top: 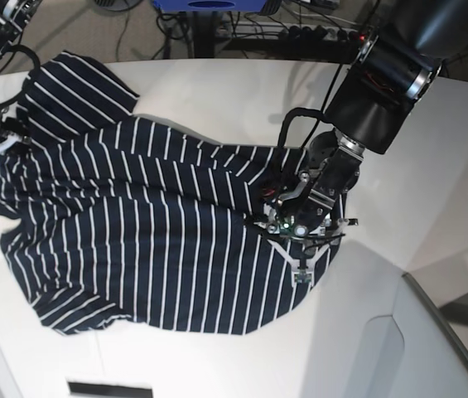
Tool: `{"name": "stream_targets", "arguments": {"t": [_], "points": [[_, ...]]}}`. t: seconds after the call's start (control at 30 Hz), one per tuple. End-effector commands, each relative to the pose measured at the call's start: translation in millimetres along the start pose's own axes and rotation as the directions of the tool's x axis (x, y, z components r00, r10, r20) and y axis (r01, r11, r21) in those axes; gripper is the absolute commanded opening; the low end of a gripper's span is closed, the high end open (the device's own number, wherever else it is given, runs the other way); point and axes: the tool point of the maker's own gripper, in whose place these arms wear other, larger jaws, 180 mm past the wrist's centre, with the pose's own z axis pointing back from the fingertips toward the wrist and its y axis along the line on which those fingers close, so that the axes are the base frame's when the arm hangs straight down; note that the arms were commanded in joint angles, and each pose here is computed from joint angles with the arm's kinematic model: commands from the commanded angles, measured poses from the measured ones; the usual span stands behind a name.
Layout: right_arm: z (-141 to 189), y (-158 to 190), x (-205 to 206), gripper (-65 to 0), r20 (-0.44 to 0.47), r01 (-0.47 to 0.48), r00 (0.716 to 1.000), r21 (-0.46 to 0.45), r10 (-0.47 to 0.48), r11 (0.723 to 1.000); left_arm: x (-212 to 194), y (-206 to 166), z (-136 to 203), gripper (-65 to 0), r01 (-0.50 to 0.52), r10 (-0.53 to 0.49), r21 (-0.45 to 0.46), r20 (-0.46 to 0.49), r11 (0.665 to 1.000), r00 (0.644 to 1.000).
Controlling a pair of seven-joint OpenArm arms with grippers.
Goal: Layout the t-shirt on the table in an organized manner, then fold the t-shirt properly
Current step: 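Pull the gripped shirt fabric with the left gripper away from the right gripper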
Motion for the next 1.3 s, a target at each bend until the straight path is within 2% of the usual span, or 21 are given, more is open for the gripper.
{"name": "stream_targets", "arguments": {"t": [0.0,0.27,0.33,0.4,0.5,0.57,0.8,0.9,1.07,1.17,1.27], "points": [[5,-6,8,-65.0,0.008,-0.017,1.0,-0.018,0.017,1.0,24,5,4,-33.1,-0.012,0.011,0.014,0.062,1.0,0.998],[5,-6,9,-65.0,0.009,-0.018,1.0,-0.017,0.019,1.0,13,20,-7,-33.1,-0.001,-0.001,0.059,0.026,0.998,1.0],[4,-5,9,-65.0,0.007,-0.019,1.0,-0.016,0.019,1.0,13,20,-7,-34.9,-0.001,-0.001,0.058,0.027,0.998,1.0],[4,-5,9,-65.0,0.007,-0.019,1.0,-0.016,0.019,1.0,13,20,-7,-42.0,-0.003,0.001,0.058,0.027,0.998,1.0],[4,-5,9,-65.0,0.007,-0.019,1.0,-0.016,0.019,1.0,14,20,-7,-58.7,-0.003,0.001,0.058,0.028,0.998,1.0],[4,-5,9,-65.0,0.007,-0.019,1.0,-0.016,0.019,1.0,14,20,-7,-65.0,-0.005,0.003,0.058,0.028,0.998,1.0],[5,-5,9,-65.0,0.008,-0.018,1.0,-0.016,0.018,1.0,17,19,-6,-65.0,-0.006,0.004,0.055,0.035,0.998,0.999],[4,-4,8,-65.0,0.007,-0.02,1.0,-0.015,0.02,1.0,29,16,4,-65.0,-0.014,0.012,0.03,0.076,0.999,0.997],[6,-7,11,-65.0,0.01,-0.027,1.0,-0.022,0.027,0.999,55,33,27,-65.0,-0.015,0.014,0.003,0.187,1.0,0.982],[10,-8,17,-65.0,0.021,-0.04,0.999,-0.031,0.041,0.999,69,36,40,-65.0,0.025,-0.011,-0.053,0.242,0.998,0.97],[24,-10,36,-65.0,0.064,-0.09,0.994,-0.067,0.094,0.994,71,39,53,-65.0,0.063,-0.03,-0.123,0.252,0.99,0.967]]}}
